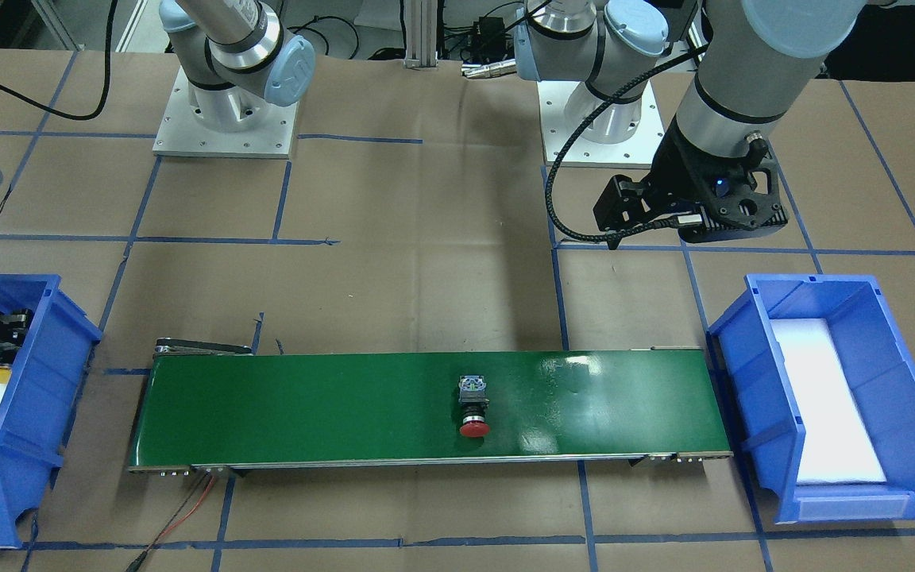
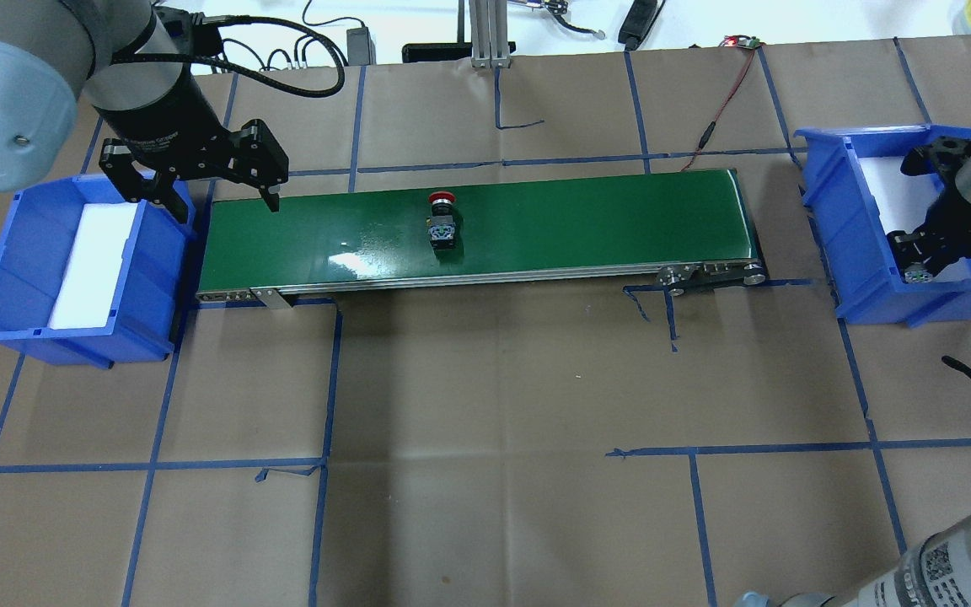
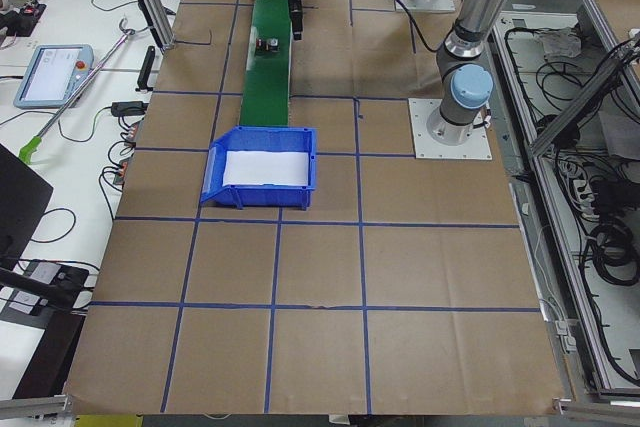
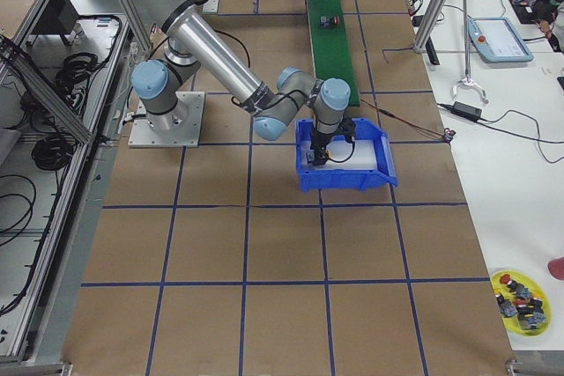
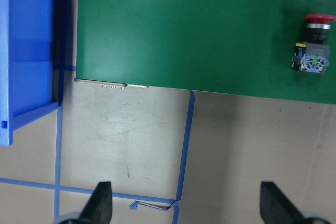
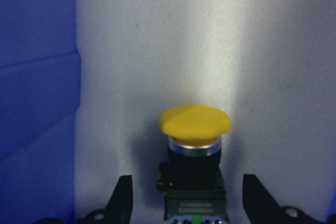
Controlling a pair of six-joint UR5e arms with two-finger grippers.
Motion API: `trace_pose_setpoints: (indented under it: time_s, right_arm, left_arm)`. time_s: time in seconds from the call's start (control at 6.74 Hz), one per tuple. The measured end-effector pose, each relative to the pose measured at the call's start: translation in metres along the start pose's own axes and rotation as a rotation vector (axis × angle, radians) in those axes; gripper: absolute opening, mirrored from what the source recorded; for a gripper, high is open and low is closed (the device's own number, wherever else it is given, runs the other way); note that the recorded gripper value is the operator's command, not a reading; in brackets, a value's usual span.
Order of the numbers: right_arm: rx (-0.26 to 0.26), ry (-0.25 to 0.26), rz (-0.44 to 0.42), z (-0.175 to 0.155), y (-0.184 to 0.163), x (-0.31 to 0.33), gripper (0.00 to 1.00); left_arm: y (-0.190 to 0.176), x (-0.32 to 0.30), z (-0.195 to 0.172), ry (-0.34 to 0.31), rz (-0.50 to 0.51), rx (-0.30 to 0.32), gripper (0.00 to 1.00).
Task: Transport two buttons from left to right
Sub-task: 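Carry the yellow button to the empty blue bin and release it, then move the right gripper back over the conveyor and grasp the red button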
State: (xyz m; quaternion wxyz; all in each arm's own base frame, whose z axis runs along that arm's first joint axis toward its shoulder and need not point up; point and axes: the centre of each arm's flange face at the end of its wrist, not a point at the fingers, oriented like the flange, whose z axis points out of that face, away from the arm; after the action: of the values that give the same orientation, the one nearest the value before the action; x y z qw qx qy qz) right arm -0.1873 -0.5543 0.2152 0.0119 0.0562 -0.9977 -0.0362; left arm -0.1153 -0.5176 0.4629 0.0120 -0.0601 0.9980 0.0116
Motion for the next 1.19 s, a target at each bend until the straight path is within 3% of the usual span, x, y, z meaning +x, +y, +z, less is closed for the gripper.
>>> trace_pose_setpoints:
  time_s: [0.3, 0.59, 0.89, 1.19]
  right_arm:
    - [0.018, 0.002, 0.004, -0.009, -0.003, 0.002, 1.0]
    - [0.054, 0.032, 0.007, -0.059, -0.012, 0.013, 1.0]
    - [0.043, 0.02, 0.018, -0.104, -0.02, 0.016, 1.0]
    - [0.079, 0.023, 0.139, -0.169, -0.052, -0.017, 1.0]
  left_arm:
    - [0.0, 0.0, 0.0, 0.0, -0.001, 0.0, 1.0]
    - [0.0, 0.0, 0.0, 0.0, -0.001, 0.0, 1.0]
    - [0.0, 0.0, 0.0, 0.001, -0.001, 0.0, 1.0]
    - [-0.001, 0.0, 0.0, 0.0, -0.001, 0.0, 1.0]
